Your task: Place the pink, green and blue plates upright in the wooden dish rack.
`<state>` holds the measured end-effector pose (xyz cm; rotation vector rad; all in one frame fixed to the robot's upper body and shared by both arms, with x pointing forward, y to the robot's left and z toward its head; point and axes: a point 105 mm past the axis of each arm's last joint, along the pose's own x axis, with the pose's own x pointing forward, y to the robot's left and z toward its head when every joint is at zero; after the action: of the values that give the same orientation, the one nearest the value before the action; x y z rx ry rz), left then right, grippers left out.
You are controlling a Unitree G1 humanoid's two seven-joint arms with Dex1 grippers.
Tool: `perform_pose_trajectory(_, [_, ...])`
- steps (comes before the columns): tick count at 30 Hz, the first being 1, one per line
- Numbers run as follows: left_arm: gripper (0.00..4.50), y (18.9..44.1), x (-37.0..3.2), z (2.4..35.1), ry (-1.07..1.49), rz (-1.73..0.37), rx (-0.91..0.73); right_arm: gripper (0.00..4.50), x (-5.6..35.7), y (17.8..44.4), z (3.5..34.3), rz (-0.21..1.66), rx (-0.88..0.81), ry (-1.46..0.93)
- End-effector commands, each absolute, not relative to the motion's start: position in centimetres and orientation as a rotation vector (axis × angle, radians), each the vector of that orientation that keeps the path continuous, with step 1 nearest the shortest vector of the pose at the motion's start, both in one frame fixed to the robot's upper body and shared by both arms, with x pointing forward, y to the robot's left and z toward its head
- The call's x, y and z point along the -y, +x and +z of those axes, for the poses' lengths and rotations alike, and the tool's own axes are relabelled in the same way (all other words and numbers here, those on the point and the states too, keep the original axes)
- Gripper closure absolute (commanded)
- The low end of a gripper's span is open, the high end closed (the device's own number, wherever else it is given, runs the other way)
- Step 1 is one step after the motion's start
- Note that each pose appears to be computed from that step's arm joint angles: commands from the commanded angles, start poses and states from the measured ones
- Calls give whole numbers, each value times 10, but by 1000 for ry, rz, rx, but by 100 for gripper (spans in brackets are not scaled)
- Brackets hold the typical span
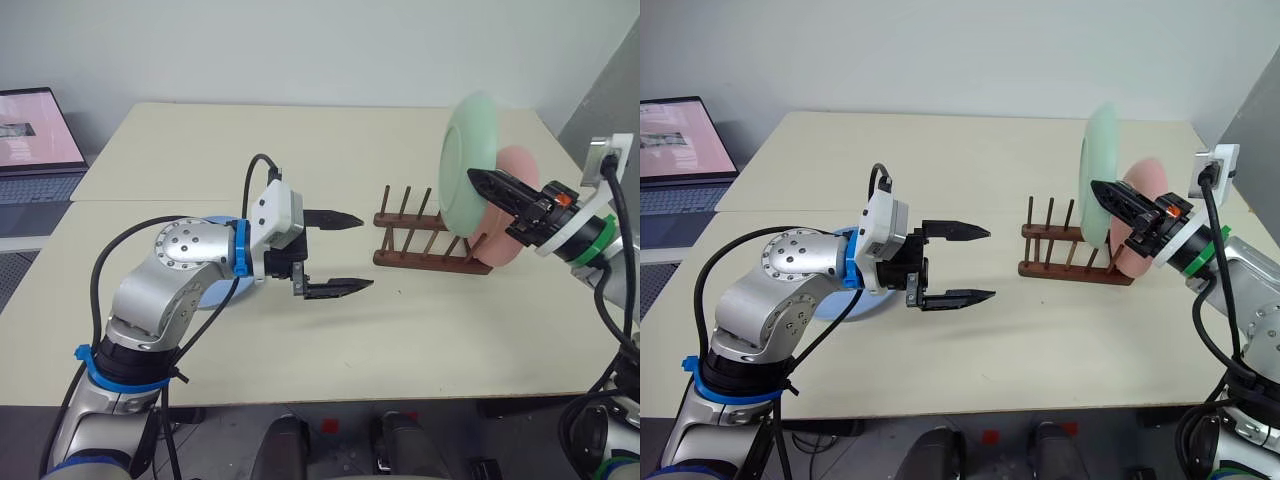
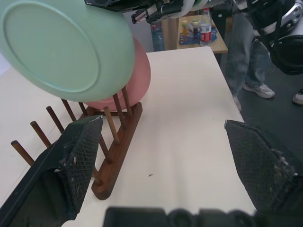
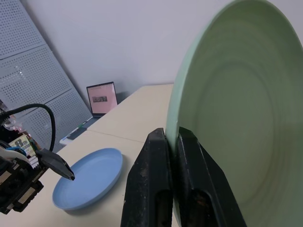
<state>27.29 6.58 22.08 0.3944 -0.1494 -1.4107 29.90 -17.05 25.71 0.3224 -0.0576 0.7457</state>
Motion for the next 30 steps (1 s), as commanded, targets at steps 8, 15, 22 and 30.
perform_pose_trajectory(8, [0, 267, -60, 229, 406, -1434, 201, 446, 177, 319, 251, 692, 14, 369])
perform_pose_trajectory(15, [0, 267, -60, 230, 382, -1418, 200, 304, 184, 322, 259, 641, 33, 317])
perform_pose_trajectory(22, [0, 270, -68, 232, 345, -1369, 181, 42, 195, 317, 290, 583, 119, 86])
perform_pose_trajectory(30, [0, 305, -132, 227, 236, -882, 114, 2, 155, 282, 292, 927, 124, -496])
